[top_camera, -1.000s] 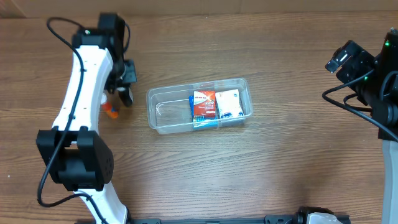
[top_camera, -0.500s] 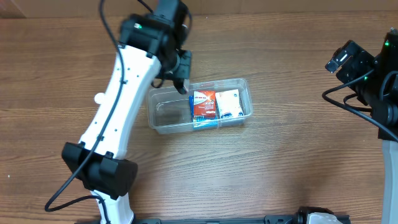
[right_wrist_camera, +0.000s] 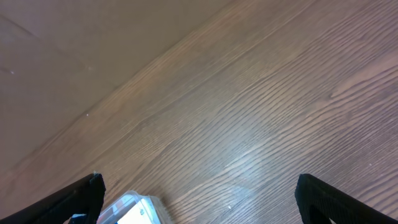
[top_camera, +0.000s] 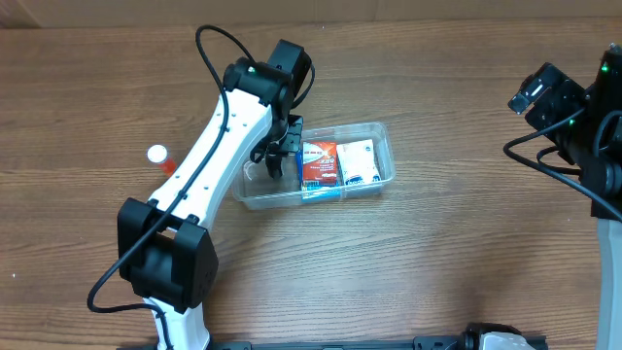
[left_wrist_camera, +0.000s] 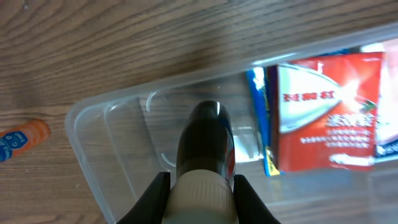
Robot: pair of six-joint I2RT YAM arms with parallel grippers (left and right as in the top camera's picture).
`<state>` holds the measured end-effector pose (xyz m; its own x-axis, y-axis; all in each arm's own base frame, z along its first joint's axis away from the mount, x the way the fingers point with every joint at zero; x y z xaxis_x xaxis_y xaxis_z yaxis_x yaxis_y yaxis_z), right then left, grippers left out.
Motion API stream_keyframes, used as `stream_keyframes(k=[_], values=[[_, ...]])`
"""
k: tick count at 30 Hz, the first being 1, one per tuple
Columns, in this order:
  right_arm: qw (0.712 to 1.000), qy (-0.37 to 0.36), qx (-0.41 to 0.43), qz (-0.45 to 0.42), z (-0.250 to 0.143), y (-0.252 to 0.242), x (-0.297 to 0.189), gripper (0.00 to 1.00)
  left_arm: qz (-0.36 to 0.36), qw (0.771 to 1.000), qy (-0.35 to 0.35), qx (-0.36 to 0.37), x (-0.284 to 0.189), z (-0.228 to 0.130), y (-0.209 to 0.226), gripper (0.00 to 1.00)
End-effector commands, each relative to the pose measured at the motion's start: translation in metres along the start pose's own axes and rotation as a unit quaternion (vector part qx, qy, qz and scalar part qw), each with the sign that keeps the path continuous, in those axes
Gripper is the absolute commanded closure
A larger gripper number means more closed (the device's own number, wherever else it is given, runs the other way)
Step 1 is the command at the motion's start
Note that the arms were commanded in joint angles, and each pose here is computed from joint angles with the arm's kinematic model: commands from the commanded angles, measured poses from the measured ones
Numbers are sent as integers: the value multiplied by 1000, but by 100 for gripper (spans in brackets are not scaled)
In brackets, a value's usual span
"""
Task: Pack container
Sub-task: 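Carry the dark bottle into the container and release it upright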
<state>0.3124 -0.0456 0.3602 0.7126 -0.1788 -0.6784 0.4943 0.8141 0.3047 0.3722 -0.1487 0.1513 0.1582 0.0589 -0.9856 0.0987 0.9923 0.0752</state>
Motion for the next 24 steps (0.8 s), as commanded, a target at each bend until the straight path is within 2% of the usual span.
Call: stream_keyframes(k=[1, 10, 17, 19, 20, 21, 22, 24], values=[[1000, -4, 2, 4, 3, 1, -1, 0, 24, 999, -1, -28, 10, -5, 8, 96], [1000, -4, 2, 4, 3, 1, -1, 0, 22, 995, -6, -97, 49, -11, 5, 96], [1000, -4, 2, 4, 3, 1, -1, 0, 19, 989, -13, -147, 50, -9, 4, 95], [1000, -4, 2, 4, 3, 1, -1, 0, 19, 989, -11, -148, 50, -10, 4, 89], [1000, -4, 2, 4, 3, 1, -1, 0, 19, 989, -10, -148, 50, -11, 4, 80], [1000, -4, 2, 4, 3, 1, -1, 0, 18, 989, -7, -147, 50, -12, 3, 66], [1000, -4, 2, 4, 3, 1, -1, 0, 18, 989, -6, -147, 50, -12, 3, 58], [1000, -4, 2, 4, 3, 1, -1, 0, 19, 989, -4, -145, 50, -13, 4, 55]])
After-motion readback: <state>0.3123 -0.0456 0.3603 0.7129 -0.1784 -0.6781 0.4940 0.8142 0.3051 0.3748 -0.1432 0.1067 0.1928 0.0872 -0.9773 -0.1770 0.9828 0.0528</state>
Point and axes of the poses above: each gripper's point midway between its finger pads, its own x axis out along the fingers, its own y axis along the line the jaws close on, z = x × y, the point moved 2 cm from there along -x, back along the fingers
